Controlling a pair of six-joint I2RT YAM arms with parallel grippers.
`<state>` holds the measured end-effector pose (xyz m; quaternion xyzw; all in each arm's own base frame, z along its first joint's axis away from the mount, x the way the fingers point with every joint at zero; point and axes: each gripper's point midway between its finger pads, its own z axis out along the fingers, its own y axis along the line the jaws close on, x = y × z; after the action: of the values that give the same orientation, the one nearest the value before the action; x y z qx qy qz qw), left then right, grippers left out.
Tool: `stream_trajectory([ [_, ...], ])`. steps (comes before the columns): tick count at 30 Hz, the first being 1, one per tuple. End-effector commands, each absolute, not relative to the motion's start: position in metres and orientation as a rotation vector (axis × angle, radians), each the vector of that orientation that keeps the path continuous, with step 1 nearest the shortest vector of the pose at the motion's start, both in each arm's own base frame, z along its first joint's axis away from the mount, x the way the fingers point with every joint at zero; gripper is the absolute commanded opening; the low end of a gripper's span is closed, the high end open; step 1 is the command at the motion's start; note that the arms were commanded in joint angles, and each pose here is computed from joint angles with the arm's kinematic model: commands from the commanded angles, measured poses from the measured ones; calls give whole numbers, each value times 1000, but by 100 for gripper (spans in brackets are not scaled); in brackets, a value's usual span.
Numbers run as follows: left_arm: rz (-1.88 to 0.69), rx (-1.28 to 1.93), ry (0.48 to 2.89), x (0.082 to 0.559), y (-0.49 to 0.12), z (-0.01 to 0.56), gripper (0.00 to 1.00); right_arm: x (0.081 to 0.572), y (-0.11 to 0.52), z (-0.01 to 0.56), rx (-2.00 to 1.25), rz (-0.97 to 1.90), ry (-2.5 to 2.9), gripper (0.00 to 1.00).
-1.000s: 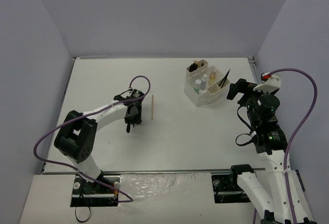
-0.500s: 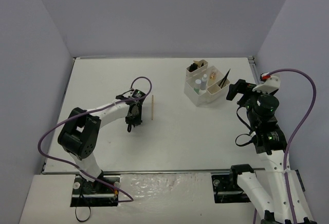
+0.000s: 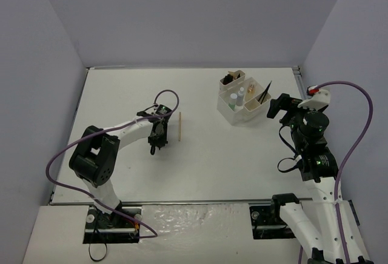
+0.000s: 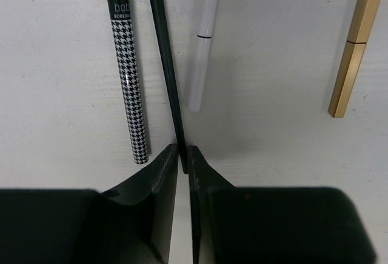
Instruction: Organize the makeup
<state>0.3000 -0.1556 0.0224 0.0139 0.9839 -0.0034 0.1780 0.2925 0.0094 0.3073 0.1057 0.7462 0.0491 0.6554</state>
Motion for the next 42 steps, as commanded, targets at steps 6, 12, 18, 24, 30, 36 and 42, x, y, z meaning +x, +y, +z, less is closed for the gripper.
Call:
stream_trajectory([
  [6,-13,31,2770,312,-156,30,0,297,9,327,245,113,1617,100],
  [12,-28,25,2739,315,-158,44,0,297,9,326,245,114,1620,100],
  [18,-77,2,2659,323,-161,76,0,295,15,330,214,140,1613,100],
  [24,-175,13,2496,328,-169,136,0,296,52,341,37,287,1623,100],
  [30,-359,206,2235,321,-207,202,0,290,110,349,-203,556,1647,99],
  [36,-508,487,1957,293,-253,256,0,281,151,356,-338,799,1666,98],
  [42,-604,684,1731,260,-291,301,0,278,186,358,-416,944,1682,96],
])
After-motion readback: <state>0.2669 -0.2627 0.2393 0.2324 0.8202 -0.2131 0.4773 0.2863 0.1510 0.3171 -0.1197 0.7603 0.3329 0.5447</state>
